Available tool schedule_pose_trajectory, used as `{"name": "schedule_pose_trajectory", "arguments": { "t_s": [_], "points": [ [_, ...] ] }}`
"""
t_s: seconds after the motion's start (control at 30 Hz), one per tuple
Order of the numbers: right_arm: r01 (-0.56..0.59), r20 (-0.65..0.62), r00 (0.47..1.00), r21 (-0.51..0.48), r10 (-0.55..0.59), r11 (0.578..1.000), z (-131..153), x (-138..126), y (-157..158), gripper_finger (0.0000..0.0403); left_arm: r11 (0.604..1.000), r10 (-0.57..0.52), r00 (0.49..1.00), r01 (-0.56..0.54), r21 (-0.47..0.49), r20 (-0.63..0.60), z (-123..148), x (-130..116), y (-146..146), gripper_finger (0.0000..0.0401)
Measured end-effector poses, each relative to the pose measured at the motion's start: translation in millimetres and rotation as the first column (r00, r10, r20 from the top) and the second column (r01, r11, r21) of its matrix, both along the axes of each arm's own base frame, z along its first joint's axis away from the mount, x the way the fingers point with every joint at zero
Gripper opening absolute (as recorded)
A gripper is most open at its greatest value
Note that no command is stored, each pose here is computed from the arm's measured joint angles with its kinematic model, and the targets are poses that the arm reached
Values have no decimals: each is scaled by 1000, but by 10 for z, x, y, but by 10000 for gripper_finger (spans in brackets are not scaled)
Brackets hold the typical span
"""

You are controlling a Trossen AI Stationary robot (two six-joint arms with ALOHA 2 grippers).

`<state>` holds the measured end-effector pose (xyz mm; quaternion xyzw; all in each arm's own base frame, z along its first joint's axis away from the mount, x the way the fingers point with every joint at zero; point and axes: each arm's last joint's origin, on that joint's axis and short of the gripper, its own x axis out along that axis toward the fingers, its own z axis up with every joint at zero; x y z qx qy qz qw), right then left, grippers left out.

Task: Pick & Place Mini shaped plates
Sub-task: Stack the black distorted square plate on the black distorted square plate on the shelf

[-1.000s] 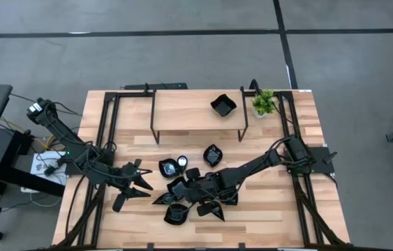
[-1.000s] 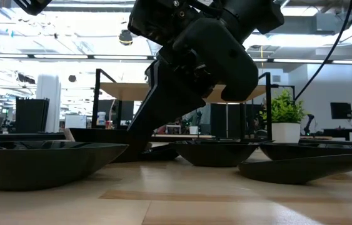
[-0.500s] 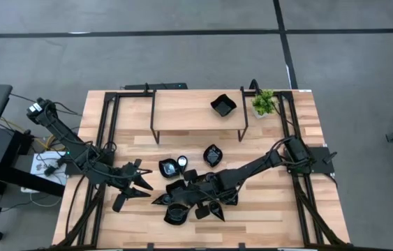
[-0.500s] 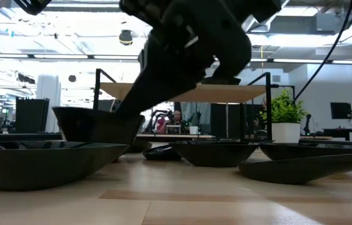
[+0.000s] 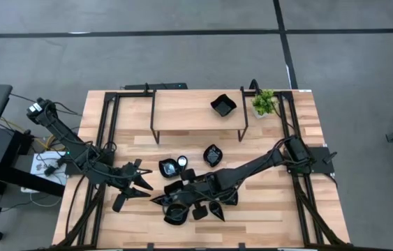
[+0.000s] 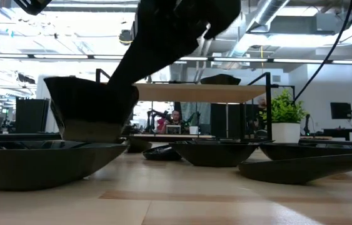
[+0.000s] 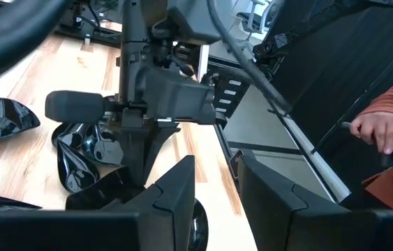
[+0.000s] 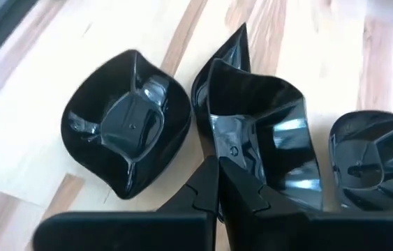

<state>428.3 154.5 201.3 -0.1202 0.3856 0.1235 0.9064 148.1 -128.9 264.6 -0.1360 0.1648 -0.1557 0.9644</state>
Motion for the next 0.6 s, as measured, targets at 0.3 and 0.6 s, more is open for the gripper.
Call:
{"name": "schedule_pose_trajectory", "arguments": {
  "t_s": [0.3, 0.6],
  "points": [
    [-20, 16, 1000, -15, 21, 1000, 260, 58, 21, 7, 1000, 0, 1000, 0, 0, 0, 1, 0, 0, 113],
    [-37, -6, 999, -39, 37, 999, 586, 68, 25, 5, 1000, 0, 1000, 0, 0, 0, 0, 0, 0, 113]
  ]
}}
